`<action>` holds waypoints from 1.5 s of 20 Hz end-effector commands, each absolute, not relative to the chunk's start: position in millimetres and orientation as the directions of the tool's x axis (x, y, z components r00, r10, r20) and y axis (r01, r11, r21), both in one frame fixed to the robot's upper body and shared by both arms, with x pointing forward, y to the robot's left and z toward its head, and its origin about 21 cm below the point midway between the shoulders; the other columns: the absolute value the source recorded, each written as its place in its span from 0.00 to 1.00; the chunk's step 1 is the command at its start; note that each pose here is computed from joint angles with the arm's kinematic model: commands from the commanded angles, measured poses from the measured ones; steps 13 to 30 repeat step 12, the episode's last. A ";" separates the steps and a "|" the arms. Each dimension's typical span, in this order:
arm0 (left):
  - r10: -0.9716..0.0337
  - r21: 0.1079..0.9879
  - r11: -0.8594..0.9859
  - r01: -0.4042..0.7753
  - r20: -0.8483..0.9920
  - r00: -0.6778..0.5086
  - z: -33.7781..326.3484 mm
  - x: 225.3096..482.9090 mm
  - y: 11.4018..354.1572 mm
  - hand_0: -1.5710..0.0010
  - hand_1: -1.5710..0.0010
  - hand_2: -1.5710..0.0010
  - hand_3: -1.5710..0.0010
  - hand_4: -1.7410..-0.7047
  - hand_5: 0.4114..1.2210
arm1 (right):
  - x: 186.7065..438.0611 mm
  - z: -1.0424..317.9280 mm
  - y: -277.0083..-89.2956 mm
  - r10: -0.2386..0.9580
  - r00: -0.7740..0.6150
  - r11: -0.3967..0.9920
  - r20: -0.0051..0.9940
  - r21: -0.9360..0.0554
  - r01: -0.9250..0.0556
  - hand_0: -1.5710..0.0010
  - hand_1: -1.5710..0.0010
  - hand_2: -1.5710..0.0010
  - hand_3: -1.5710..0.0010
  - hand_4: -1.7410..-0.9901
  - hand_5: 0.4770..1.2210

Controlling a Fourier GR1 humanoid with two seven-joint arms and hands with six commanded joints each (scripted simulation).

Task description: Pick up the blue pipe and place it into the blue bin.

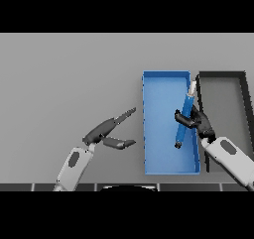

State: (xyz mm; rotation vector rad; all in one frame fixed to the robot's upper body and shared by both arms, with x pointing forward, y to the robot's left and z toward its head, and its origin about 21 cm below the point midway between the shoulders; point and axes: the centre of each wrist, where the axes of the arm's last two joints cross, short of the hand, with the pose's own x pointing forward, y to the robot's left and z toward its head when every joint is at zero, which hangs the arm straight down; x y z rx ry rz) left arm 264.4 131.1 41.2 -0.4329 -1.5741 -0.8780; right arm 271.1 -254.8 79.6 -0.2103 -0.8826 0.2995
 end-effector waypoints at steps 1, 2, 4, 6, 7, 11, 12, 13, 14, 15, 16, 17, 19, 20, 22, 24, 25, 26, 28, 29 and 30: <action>-0.207 0.290 0.644 0.708 0.957 -0.203 40.5 264.3 129.0 1.00 1.00 1.00 1.00 0.78 0.11 | 273.4 76.8 -250.7 0.372 0.604 0.926 0.705 -0.325 -0.191 0.94 0.94 0.95 0.98 0.75 0.42; -0.205 0.288 0.649 0.705 0.958 -0.202 42.4 264.4 126.7 1.00 1.00 1.00 1.00 0.78 0.10 | 273.6 80.0 -248.3 0.384 0.603 0.921 0.699 -0.333 -0.199 0.95 0.96 0.96 0.99 0.77 0.40; -0.199 0.285 0.650 0.705 0.959 -0.203 40.5 264.4 132.9 1.00 1.00 1.00 1.00 0.78 0.10 | 273.9 80.6 -244.3 0.393 0.610 0.918 0.688 -0.328 -0.222 0.97 0.97 0.97 0.99 0.82 0.36; -0.212 0.287 0.648 0.705 0.958 -0.195 40.1 266.7 130.2 1.00 1.00 1.00 1.00 0.78 0.11 | 271.6 81.3 -243.2 0.408 0.602 0.912 0.686 -0.336 -0.236 0.98 0.98 0.98 0.99 0.86 0.33; -0.210 0.285 0.647 0.708 0.958 -0.194 39.0 265.1 127.4 1.00 1.00 1.00 1.00 0.78 0.10 | 269.7 85.1 -242.8 0.419 0.596 0.907 0.685 -0.343 -0.244 0.98 0.99 0.99 1.00 0.86 0.32; -0.195 0.288 0.648 0.704 0.958 -0.213 45.9 259.9 131.2 1.00 1.00 1.00 1.00 0.78 0.11 | 272.3 86.1 -241.9 0.449 0.583 0.893 0.677 -0.354 -0.276 0.99 0.99 0.99 1.00 0.87 0.32; -0.188 0.286 0.649 0.706 0.958 -0.215 48.1 257.6 129.1 1.00 1.00 1.00 1.00 0.78 0.10 | 271.3 85.6 -242.9 0.446 0.580 0.895 0.682 -0.350 -0.276 0.99 0.99 0.99 1.00 0.87 0.32; -0.188 0.286 0.649 0.706 0.958 -0.215 48.1 257.6 129.1 1.00 1.00 1.00 1.00 0.78 0.10 | 271.3 85.6 -242.9 0.446 0.580 0.895 0.682 -0.350 -0.276 0.99 0.99 0.99 1.00 0.87 0.32; -0.188 0.286 0.649 0.706 0.958 -0.215 48.1 257.6 129.1 1.00 1.00 1.00 1.00 0.78 0.10 | 271.3 85.6 -242.9 0.446 0.580 0.895 0.682 -0.350 -0.276 0.99 0.99 0.99 1.00 0.87 0.32; -0.188 0.286 0.649 0.706 0.958 -0.215 48.1 257.6 129.1 1.00 1.00 1.00 1.00 0.78 0.10 | 271.3 85.6 -242.9 0.446 0.580 0.895 0.682 -0.350 -0.276 0.99 0.99 0.99 1.00 0.87 0.32; -0.188 0.286 0.649 0.706 0.958 -0.215 48.1 257.6 129.1 1.00 1.00 1.00 1.00 0.78 0.10 | 271.3 85.6 -242.9 0.446 0.580 0.895 0.682 -0.350 -0.276 0.99 0.99 0.99 1.00 0.87 0.32; -0.188 0.286 0.649 0.706 0.958 -0.215 48.1 257.6 129.1 1.00 1.00 1.00 1.00 0.78 0.10 | 271.3 85.6 -242.9 0.446 0.580 0.895 0.682 -0.350 -0.276 0.99 0.99 0.99 1.00 0.87 0.32; -0.188 0.286 0.649 0.706 0.958 -0.215 48.1 257.6 129.1 1.00 1.00 1.00 1.00 0.78 0.10 | 271.3 85.6 -242.9 0.446 0.580 0.895 0.682 -0.350 -0.276 0.99 0.99 0.99 1.00 0.87 0.32; -0.188 0.286 0.649 0.706 0.958 -0.215 48.1 257.6 129.1 1.00 1.00 1.00 1.00 0.78 0.10 | 271.3 85.6 -242.9 0.446 0.580 0.895 0.682 -0.350 -0.276 0.99 0.99 0.99 1.00 0.87 0.32; -0.188 0.286 0.649 0.706 0.958 -0.215 48.1 257.6 129.1 1.00 1.00 1.00 1.00 0.78 0.10 | 271.3 85.6 -242.9 0.446 0.580 0.895 0.682 -0.350 -0.276 0.99 0.99 0.99 1.00 0.87 0.32; -0.188 0.286 0.649 0.706 0.958 -0.215 48.1 257.6 129.1 1.00 1.00 1.00 1.00 0.78 0.10 | 271.3 85.6 -242.9 0.446 0.580 0.895 0.682 -0.350 -0.276 0.99 0.99 0.99 1.00 0.87 0.32; -0.188 0.286 0.649 0.706 0.958 -0.215 48.1 257.6 129.1 1.00 1.00 1.00 1.00 0.78 0.10 | 271.3 85.6 -242.9 0.446 0.580 0.895 0.682 -0.350 -0.276 0.99 0.99 0.99 1.00 0.87 0.32; -0.188 0.286 0.649 0.706 0.958 -0.215 48.1 257.6 129.1 1.00 1.00 1.00 1.00 0.78 0.10 | 271.3 85.6 -242.9 0.446 0.580 0.895 0.682 -0.350 -0.276 0.99 0.99 0.99 1.00 0.87 0.32; -0.188 0.286 0.649 0.706 0.958 -0.215 48.1 257.6 129.1 1.00 1.00 1.00 1.00 0.78 0.10 | 271.3 85.6 -242.9 0.446 0.580 0.895 0.682 -0.350 -0.276 0.99 0.99 0.99 1.00 0.87 0.32; -0.188 0.286 0.649 0.706 0.958 -0.215 48.1 257.6 129.1 1.00 1.00 1.00 1.00 0.78 0.10 | 271.3 85.6 -242.9 0.446 0.580 0.895 0.682 -0.350 -0.276 0.99 0.99 0.99 1.00 0.87 0.32; -0.188 0.286 0.649 0.706 0.958 -0.215 48.1 257.6 129.1 1.00 1.00 1.00 1.00 0.78 0.10 | 271.3 85.6 -242.9 0.446 0.580 0.895 0.682 -0.350 -0.276 0.99 0.99 0.99 1.00 0.87 0.32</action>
